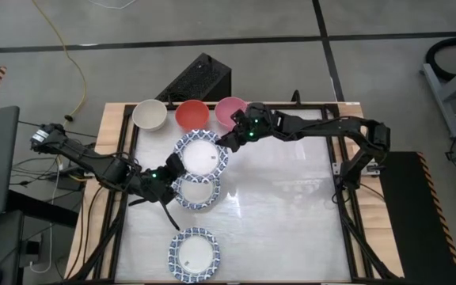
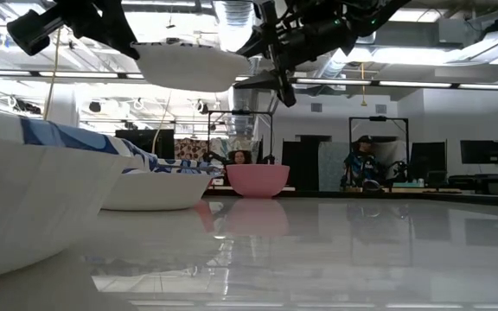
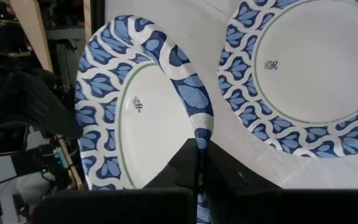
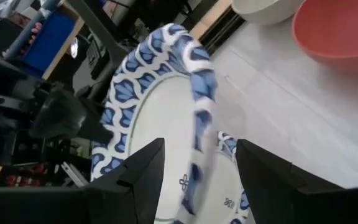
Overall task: Nest bowls inside each other by size order
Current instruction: Stack the white patterned bowl on top of the white patterned bowl
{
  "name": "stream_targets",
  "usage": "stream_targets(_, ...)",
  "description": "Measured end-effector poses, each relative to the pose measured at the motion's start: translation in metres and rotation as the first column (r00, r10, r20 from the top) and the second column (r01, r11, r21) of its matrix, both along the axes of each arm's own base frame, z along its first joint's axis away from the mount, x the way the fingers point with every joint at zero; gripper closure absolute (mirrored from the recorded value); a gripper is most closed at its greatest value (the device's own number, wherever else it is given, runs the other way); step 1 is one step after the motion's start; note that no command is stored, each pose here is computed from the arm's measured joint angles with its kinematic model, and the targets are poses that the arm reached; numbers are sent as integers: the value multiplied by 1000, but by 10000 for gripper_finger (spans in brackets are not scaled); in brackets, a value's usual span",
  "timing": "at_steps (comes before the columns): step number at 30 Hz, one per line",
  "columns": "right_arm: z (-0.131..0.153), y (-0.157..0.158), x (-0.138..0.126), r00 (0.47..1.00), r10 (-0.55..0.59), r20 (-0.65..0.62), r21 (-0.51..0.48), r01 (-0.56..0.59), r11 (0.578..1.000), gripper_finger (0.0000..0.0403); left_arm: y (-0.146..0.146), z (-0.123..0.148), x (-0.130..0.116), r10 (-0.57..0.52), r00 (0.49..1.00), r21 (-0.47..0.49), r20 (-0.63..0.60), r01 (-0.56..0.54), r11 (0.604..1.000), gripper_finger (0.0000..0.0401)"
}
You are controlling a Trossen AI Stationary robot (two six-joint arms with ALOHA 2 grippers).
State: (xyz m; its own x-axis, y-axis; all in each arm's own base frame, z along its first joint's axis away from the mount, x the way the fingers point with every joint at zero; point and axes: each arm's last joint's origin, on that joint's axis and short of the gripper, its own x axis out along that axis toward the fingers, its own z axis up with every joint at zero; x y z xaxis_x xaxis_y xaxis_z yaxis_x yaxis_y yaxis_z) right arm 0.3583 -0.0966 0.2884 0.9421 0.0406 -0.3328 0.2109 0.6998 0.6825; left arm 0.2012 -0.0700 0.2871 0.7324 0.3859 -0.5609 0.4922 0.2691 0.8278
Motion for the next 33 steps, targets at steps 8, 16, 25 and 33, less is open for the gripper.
stream_targets(8,-7,10,1,996,-51,-74,-17,50,999,232,0,0,0,-8,1000,-15,-2,8,1000,401)
stream_targets(16,-7,11,1,997,-33,-71,-7,32,999,361,-1,1,1,-6,1000,-26,20,7,1000,401)
stream_targets(25,-6,12,1,997,-24,-67,-1,24,1000,389,-2,1,2,39,998,-114,49,-33,993,387)
stream_targets(33,-6,12,2,998,-12,-67,9,13,1000,395,-4,1,1,33,998,-143,51,-26,989,350)
